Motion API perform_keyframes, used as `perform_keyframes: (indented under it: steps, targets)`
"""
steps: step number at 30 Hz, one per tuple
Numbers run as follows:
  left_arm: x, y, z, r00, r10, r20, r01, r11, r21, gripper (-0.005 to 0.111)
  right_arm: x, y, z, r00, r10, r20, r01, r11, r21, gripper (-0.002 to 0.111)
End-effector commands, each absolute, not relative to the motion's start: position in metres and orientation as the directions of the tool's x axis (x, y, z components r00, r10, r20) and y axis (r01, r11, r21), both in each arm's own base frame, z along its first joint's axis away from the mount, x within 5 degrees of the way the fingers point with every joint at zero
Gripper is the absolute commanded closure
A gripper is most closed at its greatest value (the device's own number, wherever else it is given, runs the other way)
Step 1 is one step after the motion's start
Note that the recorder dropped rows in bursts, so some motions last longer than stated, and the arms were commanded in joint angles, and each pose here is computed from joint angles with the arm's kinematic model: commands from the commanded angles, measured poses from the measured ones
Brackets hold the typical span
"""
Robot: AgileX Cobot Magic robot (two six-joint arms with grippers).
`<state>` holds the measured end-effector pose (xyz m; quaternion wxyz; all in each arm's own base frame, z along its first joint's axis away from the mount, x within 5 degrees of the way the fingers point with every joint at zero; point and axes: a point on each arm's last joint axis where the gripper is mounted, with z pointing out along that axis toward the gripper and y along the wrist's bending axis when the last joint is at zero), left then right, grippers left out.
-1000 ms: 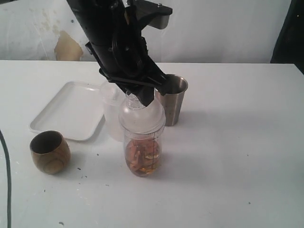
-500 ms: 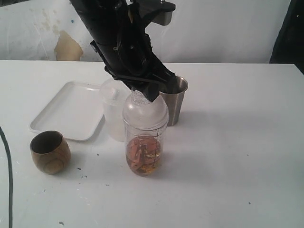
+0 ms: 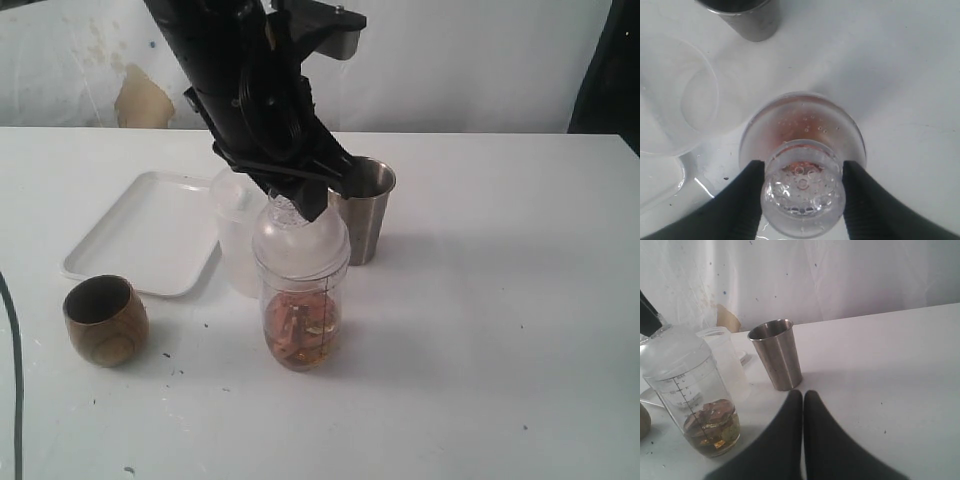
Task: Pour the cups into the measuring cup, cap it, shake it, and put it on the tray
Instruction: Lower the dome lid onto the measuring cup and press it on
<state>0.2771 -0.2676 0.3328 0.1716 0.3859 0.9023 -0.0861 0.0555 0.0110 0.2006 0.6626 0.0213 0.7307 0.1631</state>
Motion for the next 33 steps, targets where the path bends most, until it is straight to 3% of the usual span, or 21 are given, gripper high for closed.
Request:
perform_keyframes:
  steps: [1, 33]
  targets:
    - [0.278, -0.270, 0.340, -0.631, 0.670, -0.391, 0.732, 0.681, -0.016, 0.107, 0.055, 0.011, 0.200, -0.117, 0.250, -0.961, -0.188, 0.945, 0.269, 0.108]
    - [0.274, -0.267, 0.361, -0.579, 0.681, -0.449, 0.761, 0.649, 0.002, 0.107, 0.055, 0.011, 0.200, -0.115, 0.249, -0.962, -0.189, 0.945, 0.268, 0.108]
